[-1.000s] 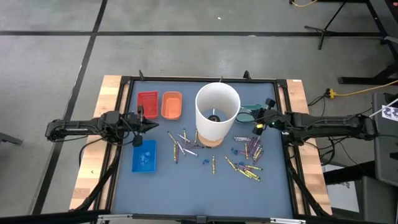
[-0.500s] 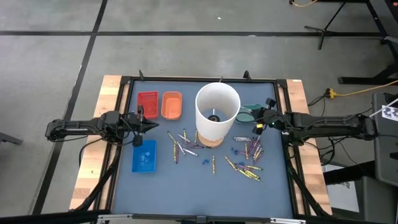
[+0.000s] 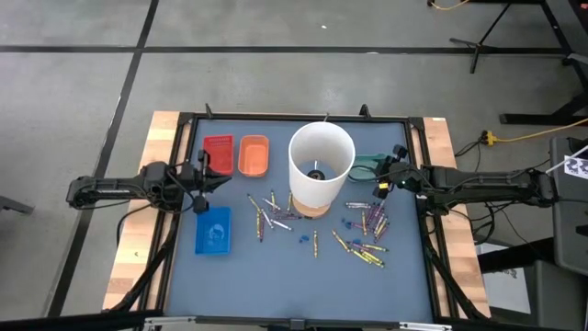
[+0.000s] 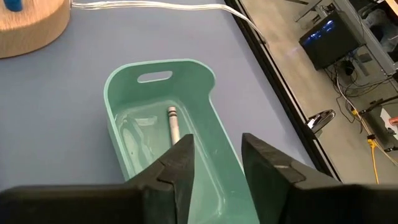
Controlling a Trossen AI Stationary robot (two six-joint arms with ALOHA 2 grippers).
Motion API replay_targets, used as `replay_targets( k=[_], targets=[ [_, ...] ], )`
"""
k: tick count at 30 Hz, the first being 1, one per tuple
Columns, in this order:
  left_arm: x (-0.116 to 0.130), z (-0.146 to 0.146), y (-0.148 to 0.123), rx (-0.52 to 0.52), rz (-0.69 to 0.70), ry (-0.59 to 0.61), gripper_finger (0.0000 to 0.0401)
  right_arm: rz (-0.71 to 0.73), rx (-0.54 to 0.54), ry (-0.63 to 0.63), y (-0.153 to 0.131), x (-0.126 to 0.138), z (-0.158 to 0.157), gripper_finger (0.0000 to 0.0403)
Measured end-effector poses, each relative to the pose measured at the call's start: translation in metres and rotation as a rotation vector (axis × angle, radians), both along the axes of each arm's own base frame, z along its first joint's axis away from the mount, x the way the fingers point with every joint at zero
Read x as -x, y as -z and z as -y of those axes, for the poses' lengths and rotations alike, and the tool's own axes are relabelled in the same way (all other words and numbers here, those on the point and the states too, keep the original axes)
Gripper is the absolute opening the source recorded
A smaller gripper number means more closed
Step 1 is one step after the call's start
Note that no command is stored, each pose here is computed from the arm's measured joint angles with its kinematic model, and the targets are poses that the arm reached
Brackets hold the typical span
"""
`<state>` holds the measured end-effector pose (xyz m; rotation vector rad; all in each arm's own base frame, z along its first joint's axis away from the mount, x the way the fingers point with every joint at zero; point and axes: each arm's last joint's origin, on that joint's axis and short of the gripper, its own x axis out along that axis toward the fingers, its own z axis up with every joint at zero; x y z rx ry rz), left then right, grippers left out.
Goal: Sort crayons
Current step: Put the green crayon into the red bin
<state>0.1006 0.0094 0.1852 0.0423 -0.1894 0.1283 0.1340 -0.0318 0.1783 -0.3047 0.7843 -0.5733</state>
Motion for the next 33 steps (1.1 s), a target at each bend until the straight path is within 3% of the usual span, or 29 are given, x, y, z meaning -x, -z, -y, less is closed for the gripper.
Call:
replay_targets(
  k=[10, 20, 33],
  targets=[
    [-0.010, -0.001, -0.007, 0.009, 0.053, -0.014, 0.0095, 0.000, 0.000, 0.000, 0.000, 0.000, 0.000, 0.0133],
    [-0.043, -0.004, -0.028, 0.046, -0.112, -0.007, 0.0103, -0.002, 0.000, 0.000, 0.000, 0.000, 0.000, 0.0133],
    [-0.111, -0.009, -0.037, 0.076, -0.702, -0.009, 0.0103, -0.002, -0.001, -0.001, 0.000, 0.000, 0.000, 0.0133]
  ],
)
